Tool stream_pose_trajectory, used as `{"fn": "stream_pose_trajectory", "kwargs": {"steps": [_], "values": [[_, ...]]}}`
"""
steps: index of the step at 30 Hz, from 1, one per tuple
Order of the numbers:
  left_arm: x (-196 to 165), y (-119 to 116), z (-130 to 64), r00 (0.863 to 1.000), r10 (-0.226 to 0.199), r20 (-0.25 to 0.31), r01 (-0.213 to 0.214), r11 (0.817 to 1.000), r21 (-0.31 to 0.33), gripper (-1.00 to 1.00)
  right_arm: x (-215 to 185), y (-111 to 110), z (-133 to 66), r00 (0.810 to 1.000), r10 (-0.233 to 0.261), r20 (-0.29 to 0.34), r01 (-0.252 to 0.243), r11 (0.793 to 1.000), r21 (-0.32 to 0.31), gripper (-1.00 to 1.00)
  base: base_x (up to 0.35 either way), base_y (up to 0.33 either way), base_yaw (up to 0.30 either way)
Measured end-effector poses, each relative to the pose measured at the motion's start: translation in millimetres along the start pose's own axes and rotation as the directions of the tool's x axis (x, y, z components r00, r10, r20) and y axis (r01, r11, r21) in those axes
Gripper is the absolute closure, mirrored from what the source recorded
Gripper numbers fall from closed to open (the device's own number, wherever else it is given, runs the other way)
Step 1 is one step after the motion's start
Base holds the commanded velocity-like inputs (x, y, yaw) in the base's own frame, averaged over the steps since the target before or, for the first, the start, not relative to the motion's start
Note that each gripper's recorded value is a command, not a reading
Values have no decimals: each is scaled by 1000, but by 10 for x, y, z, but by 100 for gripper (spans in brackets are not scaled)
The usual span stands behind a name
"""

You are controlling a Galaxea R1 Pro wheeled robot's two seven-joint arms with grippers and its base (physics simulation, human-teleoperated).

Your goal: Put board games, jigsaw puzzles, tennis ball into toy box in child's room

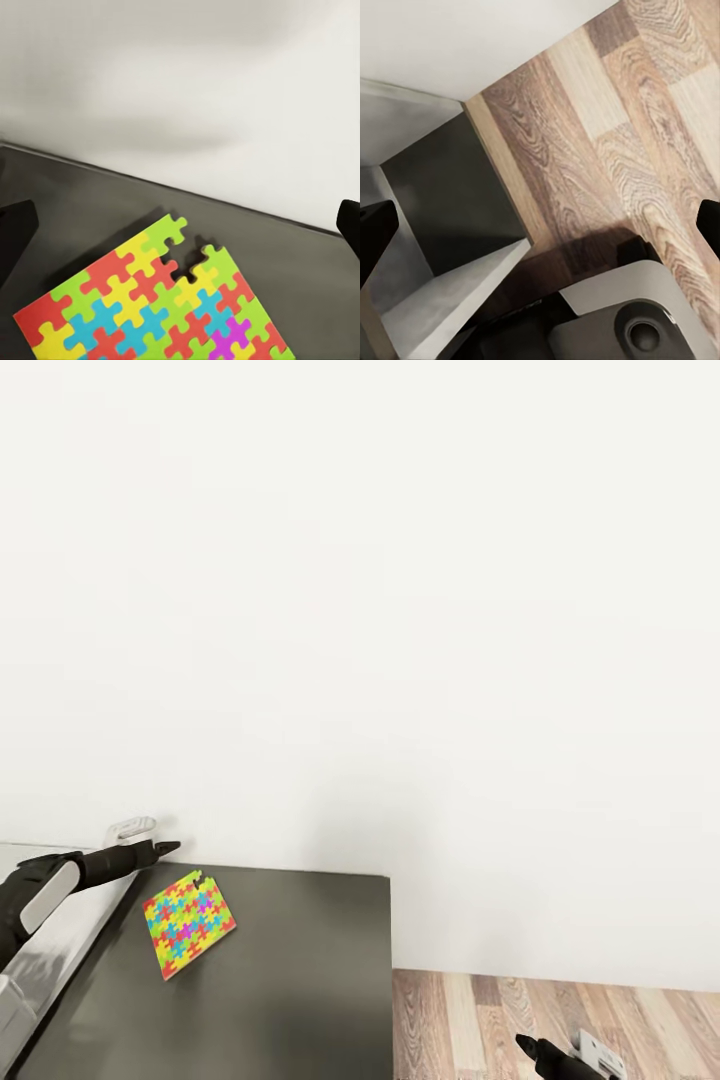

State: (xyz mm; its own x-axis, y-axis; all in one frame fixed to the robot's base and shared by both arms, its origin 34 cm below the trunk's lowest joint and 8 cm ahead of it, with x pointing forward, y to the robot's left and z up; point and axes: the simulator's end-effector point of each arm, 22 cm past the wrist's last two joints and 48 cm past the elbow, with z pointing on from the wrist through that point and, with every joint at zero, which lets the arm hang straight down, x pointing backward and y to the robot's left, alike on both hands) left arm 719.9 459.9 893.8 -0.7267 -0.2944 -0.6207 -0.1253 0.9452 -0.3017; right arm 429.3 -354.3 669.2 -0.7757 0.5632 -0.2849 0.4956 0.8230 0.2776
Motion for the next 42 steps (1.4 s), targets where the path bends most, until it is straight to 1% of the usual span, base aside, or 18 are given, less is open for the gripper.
{"fn": "stream_pose_trajectory", "kwargs": {"steps": [42], "values": [[311, 152, 238, 998, -11, -61, 10, 1000, -24, -100, 245, -177, 104, 998, 3, -56, -1, 999, 40, -100, 0, 0, 0]]}}
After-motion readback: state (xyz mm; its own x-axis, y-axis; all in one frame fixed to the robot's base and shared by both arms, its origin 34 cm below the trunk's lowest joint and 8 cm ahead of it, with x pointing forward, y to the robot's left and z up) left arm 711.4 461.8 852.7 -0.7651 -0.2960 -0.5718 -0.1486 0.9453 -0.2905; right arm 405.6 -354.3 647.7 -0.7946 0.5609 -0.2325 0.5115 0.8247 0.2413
